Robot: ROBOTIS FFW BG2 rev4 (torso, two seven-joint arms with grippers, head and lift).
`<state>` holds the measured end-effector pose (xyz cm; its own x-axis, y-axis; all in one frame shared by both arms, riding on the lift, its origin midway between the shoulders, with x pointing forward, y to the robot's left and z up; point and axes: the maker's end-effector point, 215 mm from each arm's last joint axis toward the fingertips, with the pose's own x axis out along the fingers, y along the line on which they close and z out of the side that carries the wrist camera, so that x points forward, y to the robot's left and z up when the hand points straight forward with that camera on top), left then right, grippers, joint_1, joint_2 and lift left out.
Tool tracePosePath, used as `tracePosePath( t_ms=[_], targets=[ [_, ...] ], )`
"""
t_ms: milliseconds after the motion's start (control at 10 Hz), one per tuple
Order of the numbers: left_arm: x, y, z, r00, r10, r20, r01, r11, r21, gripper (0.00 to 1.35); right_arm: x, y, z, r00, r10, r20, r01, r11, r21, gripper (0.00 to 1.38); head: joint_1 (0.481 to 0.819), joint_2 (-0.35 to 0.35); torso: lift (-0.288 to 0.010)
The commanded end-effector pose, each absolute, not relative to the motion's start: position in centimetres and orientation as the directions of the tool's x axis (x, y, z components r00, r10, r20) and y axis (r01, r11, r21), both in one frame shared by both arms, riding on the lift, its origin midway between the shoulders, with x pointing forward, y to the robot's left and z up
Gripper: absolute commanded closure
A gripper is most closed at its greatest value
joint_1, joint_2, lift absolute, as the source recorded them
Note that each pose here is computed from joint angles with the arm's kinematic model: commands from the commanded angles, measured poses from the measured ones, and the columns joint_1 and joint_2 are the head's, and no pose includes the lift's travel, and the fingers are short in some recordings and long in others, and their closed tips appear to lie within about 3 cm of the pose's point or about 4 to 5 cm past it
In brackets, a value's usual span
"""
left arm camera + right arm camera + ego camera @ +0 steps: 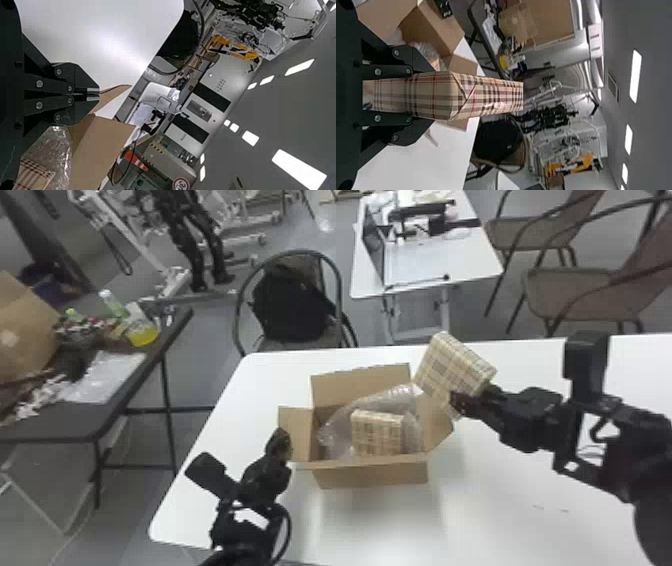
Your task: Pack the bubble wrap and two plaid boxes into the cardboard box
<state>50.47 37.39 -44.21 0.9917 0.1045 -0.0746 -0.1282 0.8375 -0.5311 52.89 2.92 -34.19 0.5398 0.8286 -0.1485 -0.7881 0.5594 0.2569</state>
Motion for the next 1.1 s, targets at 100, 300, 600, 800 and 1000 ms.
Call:
tracePosePath(
  t_ms=[100,300,600,800,1000],
  targets=[
    [51.4,35.6,-44.4,0.994,0.075,-0.076,-0.105,0.833,-0.543,1.21,51.1,8.3,-33.7,0.35,0.929,-0.119,-0.831,0.366,0.419,1.01,0.695,0.35,-0.05],
    [52.1,34.8,-43.9,0.996,0.061,-0.067,-0.088,0.832,-0.547,1.21,49.8,11.4,-35.8,0.233,0.967,-0.101,-0.808,0.25,0.533,1.01,0.695,0.35,-0.05],
    [53.1,33.2,-42.9,0.999,0.028,-0.043,-0.047,0.827,-0.56,1.21,49.8,12.9,-38.5,0.186,0.971,-0.147,-0.802,0.237,0.549,0.64,0.695,0.35,-0.05],
    [52.9,33.3,-43.0,0.999,0.027,-0.041,-0.045,0.82,-0.57,1.21,50.1,12.8,-38.4,0.2,0.97,-0.141,-0.806,0.245,0.539,0.08,0.695,0.35,-0.05],
    [52.8,33.7,-42.9,0.999,0.036,-0.034,-0.049,0.818,-0.574,1.21,50.9,11.4,-37.3,0.275,0.955,-0.108,-0.826,0.292,0.483,0.14,0.695,0.35,-0.05]
  ],
)
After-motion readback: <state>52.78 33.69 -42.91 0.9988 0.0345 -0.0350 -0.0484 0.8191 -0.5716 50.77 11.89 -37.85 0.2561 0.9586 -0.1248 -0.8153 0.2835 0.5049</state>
